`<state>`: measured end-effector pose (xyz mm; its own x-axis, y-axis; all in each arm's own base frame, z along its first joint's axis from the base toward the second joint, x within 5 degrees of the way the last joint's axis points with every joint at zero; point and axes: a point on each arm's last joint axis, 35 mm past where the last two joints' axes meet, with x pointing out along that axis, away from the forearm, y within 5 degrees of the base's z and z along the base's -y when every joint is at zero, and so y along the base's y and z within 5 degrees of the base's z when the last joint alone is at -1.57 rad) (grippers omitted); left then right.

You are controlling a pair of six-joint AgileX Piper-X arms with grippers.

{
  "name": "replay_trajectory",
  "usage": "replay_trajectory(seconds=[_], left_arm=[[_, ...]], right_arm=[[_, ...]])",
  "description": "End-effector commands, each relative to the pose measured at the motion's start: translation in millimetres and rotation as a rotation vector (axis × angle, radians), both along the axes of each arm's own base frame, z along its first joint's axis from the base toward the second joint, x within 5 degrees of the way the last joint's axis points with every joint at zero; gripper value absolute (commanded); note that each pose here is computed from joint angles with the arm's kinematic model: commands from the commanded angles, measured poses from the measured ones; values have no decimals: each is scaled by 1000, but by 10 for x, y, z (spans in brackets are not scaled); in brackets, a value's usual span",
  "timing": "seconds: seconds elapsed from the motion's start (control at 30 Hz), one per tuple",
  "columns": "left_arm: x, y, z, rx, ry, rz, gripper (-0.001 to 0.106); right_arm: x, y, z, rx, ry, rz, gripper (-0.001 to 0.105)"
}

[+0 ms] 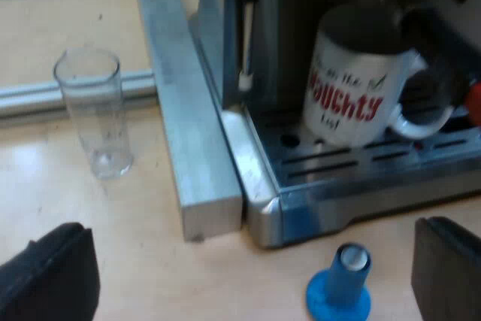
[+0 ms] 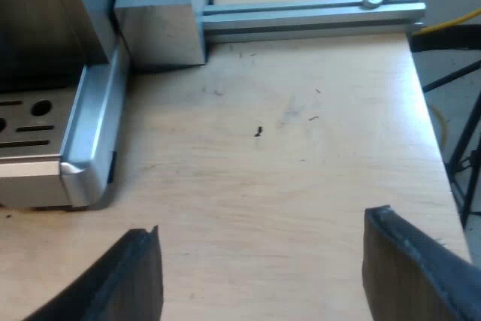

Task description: Remove mug from coffee machine

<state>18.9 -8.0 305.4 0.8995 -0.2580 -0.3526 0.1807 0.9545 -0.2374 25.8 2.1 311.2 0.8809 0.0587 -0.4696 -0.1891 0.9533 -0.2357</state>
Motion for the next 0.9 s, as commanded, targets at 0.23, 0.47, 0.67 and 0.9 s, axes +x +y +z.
replay_trajectory(seconds=[0.23, 0.47, 0.67, 0.9], left_arm=[[43, -45, 203, -28, -94, -147, 86], [213, -141, 232, -13, -85, -310, 86], [346, -202, 102, -30, -63, -369, 86], [504, -269, -121, -54, -115, -427, 86]], right_arm=[[177, 75, 197, -21, 79, 194, 59], [329, 190, 256, -25, 144, 351, 59], [426, 296, 245, -34, 151, 451, 59], [490, 386, 332, -18, 39, 523, 59]])
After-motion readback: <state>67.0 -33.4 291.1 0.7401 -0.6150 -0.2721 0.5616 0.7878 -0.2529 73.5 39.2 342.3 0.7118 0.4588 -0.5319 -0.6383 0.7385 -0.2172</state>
